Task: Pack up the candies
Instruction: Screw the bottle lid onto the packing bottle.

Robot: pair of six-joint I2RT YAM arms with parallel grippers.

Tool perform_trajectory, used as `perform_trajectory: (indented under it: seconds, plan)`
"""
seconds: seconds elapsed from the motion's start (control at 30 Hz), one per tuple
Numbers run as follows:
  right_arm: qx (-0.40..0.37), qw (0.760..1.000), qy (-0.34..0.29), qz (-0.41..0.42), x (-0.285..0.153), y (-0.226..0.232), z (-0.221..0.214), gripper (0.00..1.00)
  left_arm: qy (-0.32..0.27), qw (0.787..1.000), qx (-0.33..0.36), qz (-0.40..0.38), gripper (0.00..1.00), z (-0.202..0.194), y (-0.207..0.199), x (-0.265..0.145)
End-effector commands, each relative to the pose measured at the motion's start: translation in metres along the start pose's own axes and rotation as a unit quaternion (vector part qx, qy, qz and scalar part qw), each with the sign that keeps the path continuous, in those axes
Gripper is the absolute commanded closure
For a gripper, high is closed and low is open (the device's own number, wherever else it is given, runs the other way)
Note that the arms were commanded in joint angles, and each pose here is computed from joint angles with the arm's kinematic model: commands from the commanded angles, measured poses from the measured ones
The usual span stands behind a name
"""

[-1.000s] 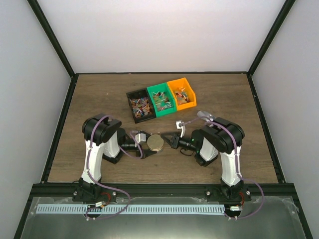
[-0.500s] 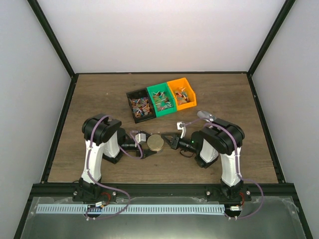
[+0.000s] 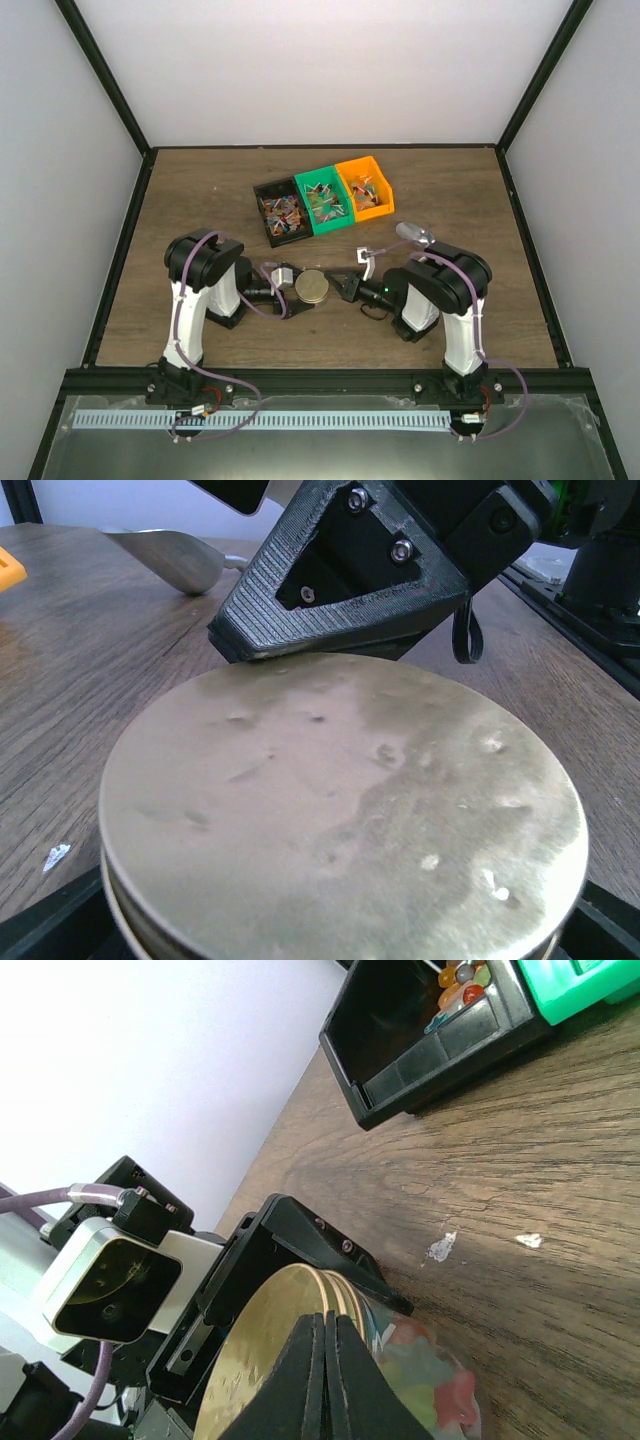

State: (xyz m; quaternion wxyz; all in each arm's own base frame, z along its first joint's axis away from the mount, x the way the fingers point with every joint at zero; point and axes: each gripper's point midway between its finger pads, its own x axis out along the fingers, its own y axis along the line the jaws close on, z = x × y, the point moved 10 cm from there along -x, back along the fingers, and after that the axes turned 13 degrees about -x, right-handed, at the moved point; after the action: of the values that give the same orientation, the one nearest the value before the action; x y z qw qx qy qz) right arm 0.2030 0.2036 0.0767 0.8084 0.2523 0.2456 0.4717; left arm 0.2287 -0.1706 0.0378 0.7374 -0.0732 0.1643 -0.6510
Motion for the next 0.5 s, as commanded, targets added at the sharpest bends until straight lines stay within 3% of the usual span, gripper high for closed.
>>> perform_trajectory:
  seconds: [0.0,0.47]
  plan:
    - [0.013,0.944,0.244,0.221,-0.069,0.062,-0.092,0.99,-0.031,0.971,-0.17,0.165,0.15,-0.032,0.013,-0.017]
    - [0.013,0.944,0.246,0.22,-0.074,0.072,-0.094,0.99,-0.051,0.962,-0.183,0.194,0.15,-0.028,0.023,-0.022]
